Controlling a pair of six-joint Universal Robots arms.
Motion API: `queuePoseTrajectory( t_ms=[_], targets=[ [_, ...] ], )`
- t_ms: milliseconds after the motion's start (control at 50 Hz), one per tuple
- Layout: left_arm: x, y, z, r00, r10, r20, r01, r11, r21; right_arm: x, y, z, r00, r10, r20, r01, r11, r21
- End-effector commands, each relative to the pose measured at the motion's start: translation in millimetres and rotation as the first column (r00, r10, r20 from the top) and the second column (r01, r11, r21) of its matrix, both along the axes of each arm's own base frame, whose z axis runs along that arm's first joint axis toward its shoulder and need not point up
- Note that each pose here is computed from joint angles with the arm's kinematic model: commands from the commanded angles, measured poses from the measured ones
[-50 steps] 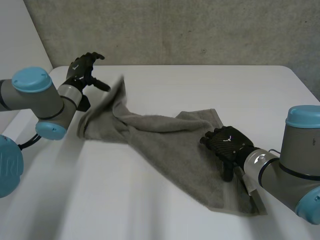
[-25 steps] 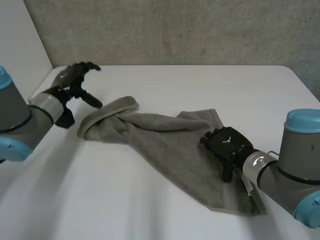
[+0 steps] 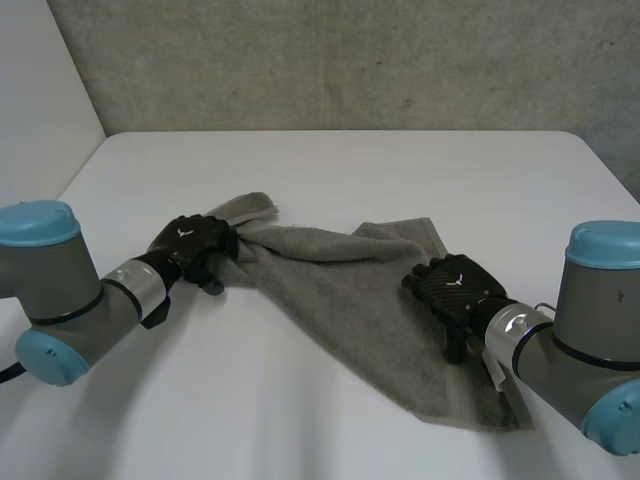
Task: Fold the towel.
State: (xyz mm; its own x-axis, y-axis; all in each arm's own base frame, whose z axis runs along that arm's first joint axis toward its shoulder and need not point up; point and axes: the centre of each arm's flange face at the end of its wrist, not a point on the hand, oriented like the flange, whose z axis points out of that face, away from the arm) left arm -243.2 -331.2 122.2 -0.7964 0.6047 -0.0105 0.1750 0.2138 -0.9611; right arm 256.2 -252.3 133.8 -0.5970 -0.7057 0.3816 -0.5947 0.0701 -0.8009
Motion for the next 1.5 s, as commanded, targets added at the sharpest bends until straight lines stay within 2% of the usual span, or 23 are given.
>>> queuePoseTrajectory(
  t_ms=[20, 340, 400, 480, 620, 660, 740, 800, 880, 920, 940, 980, 1000, 1060, 1180, 1240, 1380, 1500],
  targets=[
    [-0.7, -13.6, -3.7, 0.999, 0.034, 0.001, -0.034, 0.999, -0.015, 0.1, -0.1, -3.1, 1.0, 0.0, -0.003, 0.0, 1.0, 0.007],
    [-14.4, -35.7, -27.2, 0.999, 0.052, 0.015, -0.052, 0.998, -0.031, 0.2, -1.0, -3.4, 1.0, -0.001, -0.002, 0.001, 1.0, 0.001],
    [-14.3, -37.1, -15.0, 0.995, 0.096, 0.022, -0.095, 0.994, -0.061, -0.4, -1.2, -3.0, 1.0, -0.008, -0.005, 0.008, 1.0, 0.0],
    [-20.7, -30.6, 10.8, 0.995, 0.095, 0.002, -0.094, 0.99, -0.102, -0.7, -1.6, -3.0, 1.0, -0.012, -0.007, 0.012, 1.0, -0.002],
    [-22.7, 12.9, 69.0, 0.998, 0.057, -0.011, -0.058, 0.992, -0.111, -0.9, -1.4, -2.1, 1.0, -0.013, -0.007, 0.013, 1.0, -0.002],
    [-27.7, 42.1, 84.8, 1.0, 0.006, -0.002, -0.006, 0.997, -0.075, -1.1, -1.2, -2.0, 1.0, -0.014, -0.009, 0.014, 1.0, -0.003],
    [-25.6, 72.1, 116.8, 0.998, -0.059, -0.018, 0.058, 0.996, -0.073, -1.0, -1.6, -1.2, 1.0, -0.013, -0.009, 0.013, 1.0, -0.007],
    [-22.3, 75.8, 134.7, 0.997, -0.069, -0.038, 0.064, 0.992, -0.11, -1.0, -1.5, -1.7, 1.0, -0.012, -0.011, 0.012, 1.0, -0.007],
    [-14.6, 61.8, 143.0, 0.998, -0.035, -0.049, 0.027, 0.989, -0.148, -1.0, -1.6, -3.1, 1.0, -0.011, -0.014, 0.011, 1.0, -0.005],
    [-11.3, 34.4, 138.9, 0.999, 0.001, -0.053, -0.011, 0.983, -0.182, -1.0, -1.6, -3.1, 1.0, -0.01, -0.015, 0.01, 1.0, -0.006],
    [-11.3, 34.2, 138.8, 0.999, 0.001, -0.053, -0.011, 0.983, -0.182, -1.0, -1.6, -3.1, 1.0, -0.01, -0.015, 0.01, 1.0, -0.006],
    [-10.6, 0.2, 115.8, 0.998, 0.048, -0.046, -0.056, 0.983, -0.174, -1.0, -1.6, -3.6, 1.0, -0.01, -0.017, 0.009, 1.0, -0.006],
    [-10.6, 0.1, 115.7, 0.998, 0.049, -0.046, -0.056, 0.983, -0.174, -1.1, -1.7, -3.6, 1.0, -0.011, -0.018, 0.011, 1.0, -0.006],
    [-9.0, -40.6, 76.9, 0.992, 0.125, -0.015, -0.126, 0.982, -0.139, -1.1, -1.7, -3.1, 1.0, -0.011, -0.017, 0.011, 1.0, -0.007],
    [4.4, -76.8, 31.0, 0.981, 0.194, 0.015, -0.192, 0.977, -0.093, -1.4, -1.2, -4.5, 1.0, -0.012, -0.02, 0.012, 1.0, -0.002],
    [15.6, -83.5, 18.5, 0.975, 0.219, 0.026, -0.217, 0.974, -0.065, -1.1, -0.8, -5.0, 1.0, -0.011, -0.02, 0.011, 1.0, 0.0],
    [20.2, -76.4, 13.1, 0.974, 0.223, 0.045, -0.222, 0.975, -0.023, -1.1, -0.6, -7.0, 1.0, -0.01, -0.024, 0.01, 1.0, 0.005],
    [29.0, -66.6, 41.8, 0.972, 0.234, 0.027, -0.233, 0.971, -0.051, -1.4, -0.2, -9.3, 1.0, -0.01, -0.028, 0.01, 1.0, 0.011]
  ],
)
